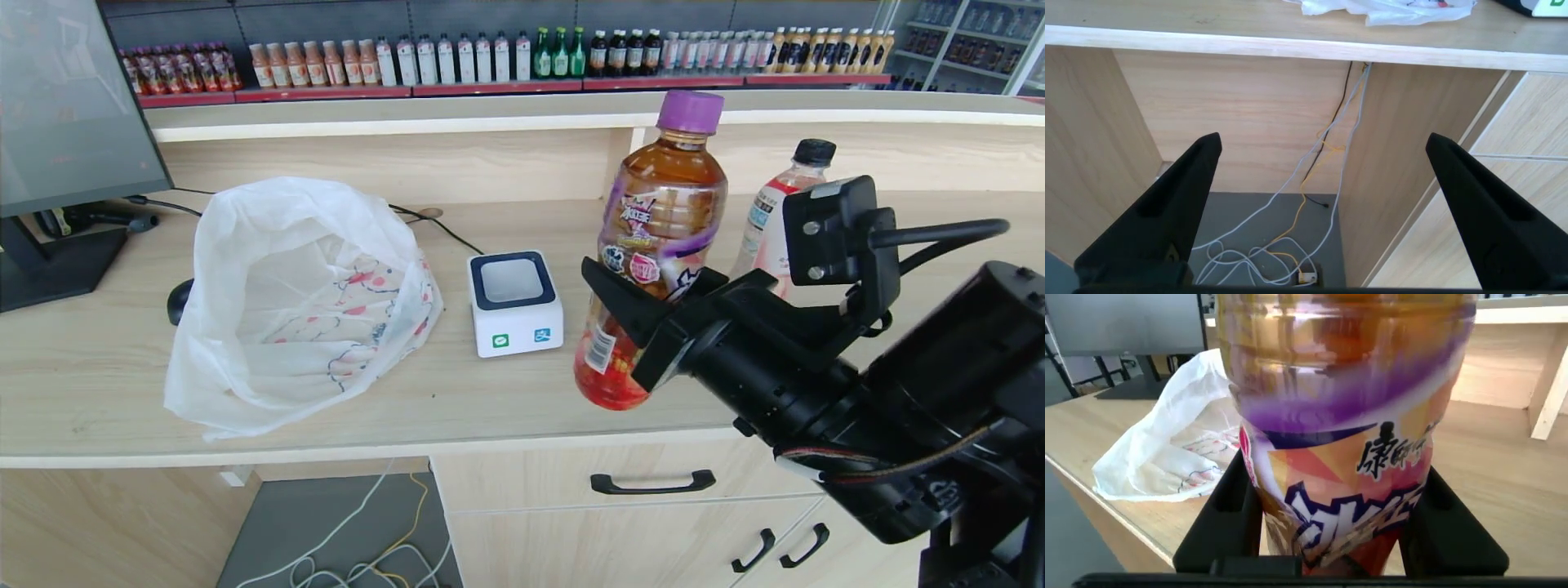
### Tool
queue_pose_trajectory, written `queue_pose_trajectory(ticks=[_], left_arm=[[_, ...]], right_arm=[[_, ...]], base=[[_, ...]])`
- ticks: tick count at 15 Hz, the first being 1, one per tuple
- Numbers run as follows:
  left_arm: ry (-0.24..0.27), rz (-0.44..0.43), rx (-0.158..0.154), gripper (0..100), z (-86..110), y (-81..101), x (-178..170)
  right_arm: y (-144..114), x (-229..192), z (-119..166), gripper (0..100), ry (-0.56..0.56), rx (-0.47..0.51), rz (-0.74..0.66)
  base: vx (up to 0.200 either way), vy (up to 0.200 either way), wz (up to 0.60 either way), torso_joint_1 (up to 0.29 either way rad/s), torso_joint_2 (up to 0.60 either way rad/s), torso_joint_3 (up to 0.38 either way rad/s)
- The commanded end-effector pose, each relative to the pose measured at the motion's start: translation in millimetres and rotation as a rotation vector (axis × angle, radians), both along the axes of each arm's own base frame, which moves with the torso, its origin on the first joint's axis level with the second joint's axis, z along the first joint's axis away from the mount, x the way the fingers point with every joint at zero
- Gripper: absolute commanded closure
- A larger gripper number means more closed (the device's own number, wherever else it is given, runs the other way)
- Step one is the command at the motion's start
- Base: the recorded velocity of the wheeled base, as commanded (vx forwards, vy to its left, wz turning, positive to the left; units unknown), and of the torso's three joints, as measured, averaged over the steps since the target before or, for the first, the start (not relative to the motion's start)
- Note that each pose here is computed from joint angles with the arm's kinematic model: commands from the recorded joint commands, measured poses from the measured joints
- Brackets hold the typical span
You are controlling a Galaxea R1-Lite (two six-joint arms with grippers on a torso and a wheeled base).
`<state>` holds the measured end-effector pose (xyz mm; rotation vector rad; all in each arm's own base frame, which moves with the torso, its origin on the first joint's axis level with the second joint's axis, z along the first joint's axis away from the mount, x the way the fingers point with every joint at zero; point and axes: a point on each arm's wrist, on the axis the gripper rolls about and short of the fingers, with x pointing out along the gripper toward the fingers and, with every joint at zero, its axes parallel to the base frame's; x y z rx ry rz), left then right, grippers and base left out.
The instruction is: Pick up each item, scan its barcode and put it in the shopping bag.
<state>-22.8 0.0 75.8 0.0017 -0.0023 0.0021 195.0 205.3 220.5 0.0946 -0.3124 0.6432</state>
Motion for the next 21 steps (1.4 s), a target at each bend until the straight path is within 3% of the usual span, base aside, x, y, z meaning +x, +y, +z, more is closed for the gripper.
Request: queue_pose_trajectory(ticks=[1, 4, 8, 21], left_arm=[[-0.001, 0.001, 0.001, 0, 0.0, 0.0, 0], [-0.001, 0.001, 0.003, 0, 0.0, 0.0, 0], [-0.001, 0.001, 0.003, 0, 0.0, 0.0, 0], [-0.001, 0.001, 0.003, 0, 0.0, 0.0, 0]], right_arm=[[-3, -2, 7, 100, -0.02, 0.016, -0.007], [-13, 5, 13, 100, -0.115, -0.019, -0.089], [-26, -1, 8, 100, -0.142, 0.055, -0.209], [-27, 10, 19, 100, -0.153, 0.113, -0.264]], base=[[0.0, 0.0, 0.0, 0.0, 0.0, 0.0], [0.0, 0.0, 0.0, 0.0, 0.0, 0.0], [0.0, 0.0, 0.0, 0.0, 0.0, 0.0], [0.0, 0.0, 0.0, 0.0, 0.0, 0.0]])
